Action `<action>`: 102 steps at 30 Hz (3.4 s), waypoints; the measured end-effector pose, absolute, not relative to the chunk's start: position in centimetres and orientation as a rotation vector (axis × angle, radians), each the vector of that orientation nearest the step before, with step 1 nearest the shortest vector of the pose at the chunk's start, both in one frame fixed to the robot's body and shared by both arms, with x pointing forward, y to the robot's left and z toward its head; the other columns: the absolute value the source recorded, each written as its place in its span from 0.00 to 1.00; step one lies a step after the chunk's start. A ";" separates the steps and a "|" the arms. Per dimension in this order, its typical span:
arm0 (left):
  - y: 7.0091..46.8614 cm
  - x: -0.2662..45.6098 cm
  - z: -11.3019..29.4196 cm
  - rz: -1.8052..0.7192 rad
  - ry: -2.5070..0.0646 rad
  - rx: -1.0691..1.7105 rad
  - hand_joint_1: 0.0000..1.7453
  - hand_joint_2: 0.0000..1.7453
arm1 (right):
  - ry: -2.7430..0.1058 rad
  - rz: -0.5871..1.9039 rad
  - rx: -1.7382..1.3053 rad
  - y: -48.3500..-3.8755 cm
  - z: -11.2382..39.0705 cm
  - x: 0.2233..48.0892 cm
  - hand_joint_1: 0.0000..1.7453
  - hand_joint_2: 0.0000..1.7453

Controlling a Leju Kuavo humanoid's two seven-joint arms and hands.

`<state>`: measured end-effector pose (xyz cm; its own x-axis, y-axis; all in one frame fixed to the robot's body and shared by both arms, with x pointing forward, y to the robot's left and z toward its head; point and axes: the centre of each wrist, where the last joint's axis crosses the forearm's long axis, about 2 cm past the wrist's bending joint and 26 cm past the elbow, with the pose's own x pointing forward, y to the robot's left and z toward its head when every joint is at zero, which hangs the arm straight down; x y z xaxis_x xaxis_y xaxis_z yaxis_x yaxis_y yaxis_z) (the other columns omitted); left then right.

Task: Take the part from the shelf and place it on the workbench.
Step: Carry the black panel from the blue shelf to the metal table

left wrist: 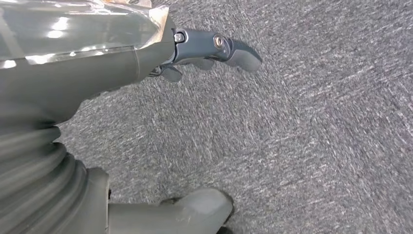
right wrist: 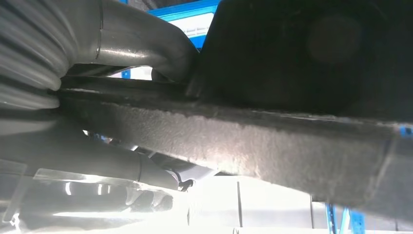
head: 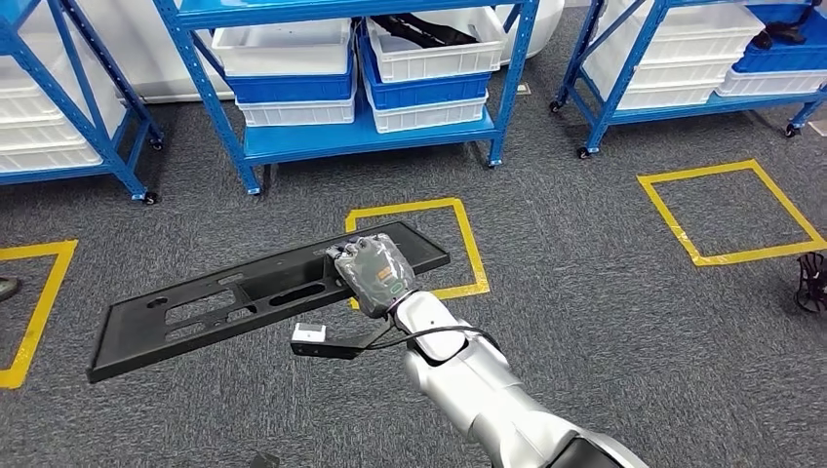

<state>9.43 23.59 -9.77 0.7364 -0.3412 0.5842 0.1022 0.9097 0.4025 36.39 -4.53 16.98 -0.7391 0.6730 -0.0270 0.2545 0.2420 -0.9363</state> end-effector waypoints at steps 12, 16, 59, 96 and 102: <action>23.6 9.3 -9.8 -0.246 -0.712 0.360 0.00 1.00 | -2.115 1.458 -0.836 -5.0 16.7 36.6 1.00 1.00; 23.6 9.3 -9.8 -0.249 -0.714 0.360 0.00 1.00 | -2.114 1.434 -0.837 -5.0 17.0 36.8 1.00 1.00; 23.5 8.7 -9.9 -0.254 -0.701 0.367 0.00 1.00 | -2.055 1.384 -0.884 -6.3 17.0 37.6 1.00 1.00; 23.4 8.6 -9.9 -0.280 -0.709 0.352 0.00 1.00 | -1.849 1.030 -1.203 -19.3 17.3 42.7 1.00 1.00; 23.1 8.6 -9.9 -0.279 -0.708 0.348 0.00 1.00 | -1.832 1.016 -1.254 -20.9 17.5 43.0 1.00 1.00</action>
<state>8.62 23.14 -9.88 0.7273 -0.3635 0.5822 0.1310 0.9062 0.4021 42.98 -20.87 17.49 -0.2993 0.9482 0.1062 0.4116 0.2287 -0.8822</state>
